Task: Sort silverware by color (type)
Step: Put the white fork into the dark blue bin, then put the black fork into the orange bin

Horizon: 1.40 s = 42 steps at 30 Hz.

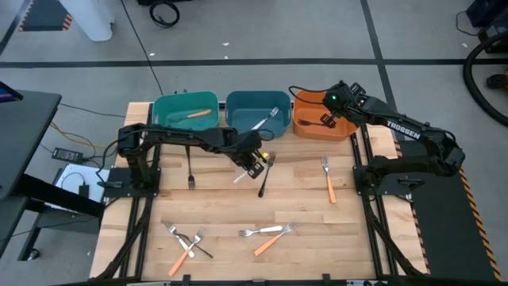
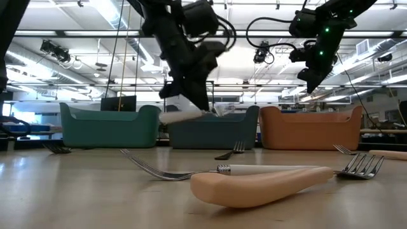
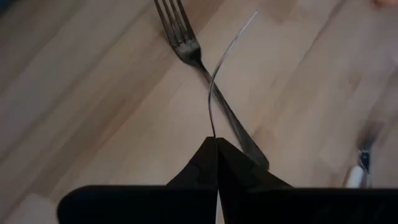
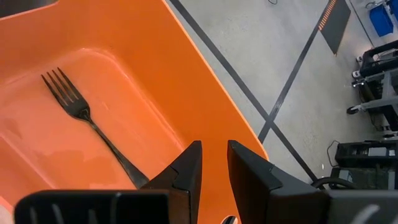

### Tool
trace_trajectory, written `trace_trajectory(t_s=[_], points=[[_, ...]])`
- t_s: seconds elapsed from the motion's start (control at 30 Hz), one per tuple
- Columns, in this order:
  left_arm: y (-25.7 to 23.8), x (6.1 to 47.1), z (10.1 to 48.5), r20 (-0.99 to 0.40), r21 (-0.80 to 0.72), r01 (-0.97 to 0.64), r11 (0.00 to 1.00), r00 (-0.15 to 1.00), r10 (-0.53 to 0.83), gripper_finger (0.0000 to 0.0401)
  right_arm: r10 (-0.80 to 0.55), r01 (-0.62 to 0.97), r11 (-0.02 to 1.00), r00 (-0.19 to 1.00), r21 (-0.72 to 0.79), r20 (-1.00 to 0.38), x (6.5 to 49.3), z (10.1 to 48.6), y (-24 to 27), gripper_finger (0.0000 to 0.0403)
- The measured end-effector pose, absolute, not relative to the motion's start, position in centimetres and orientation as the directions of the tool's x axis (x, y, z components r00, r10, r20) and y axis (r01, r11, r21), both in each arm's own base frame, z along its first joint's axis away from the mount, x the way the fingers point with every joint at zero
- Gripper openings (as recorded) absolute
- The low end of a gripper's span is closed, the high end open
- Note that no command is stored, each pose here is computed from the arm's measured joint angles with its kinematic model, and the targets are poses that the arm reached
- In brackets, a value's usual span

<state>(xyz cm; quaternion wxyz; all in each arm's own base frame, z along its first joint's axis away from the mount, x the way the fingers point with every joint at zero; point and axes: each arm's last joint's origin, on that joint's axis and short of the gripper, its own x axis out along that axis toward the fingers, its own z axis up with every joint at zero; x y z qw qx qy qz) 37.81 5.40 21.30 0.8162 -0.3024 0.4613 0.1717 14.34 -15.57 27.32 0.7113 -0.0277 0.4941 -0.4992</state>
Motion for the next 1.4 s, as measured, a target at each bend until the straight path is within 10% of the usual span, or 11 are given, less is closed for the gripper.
trace_trajectory(t_s=[0.37,0.63,1.4], points=[[10.9,34.1,29.2,-0.666,-0.315,-0.561,0.765,0.705,0.243,0.0002,-0.737,0.683,0.501,0.015,-0.532,-0.676,14.3,27.3,-15.6,0.0085],[16.4,33.5,31.6,-0.429,0.16,-0.483,0.861,0.751,0.502,0.0002,-0.739,0.687,0.503,0.028,-0.524,-0.673,14.4,27.4,-15.6,0.0085],[19.1,34.4,24.4,-0.683,0.223,-0.425,0.877,0.574,0.452,0.0079,-0.723,0.727,0.513,0.079,-0.457,-0.686,14.6,27.4,-15.6,0.0085]])
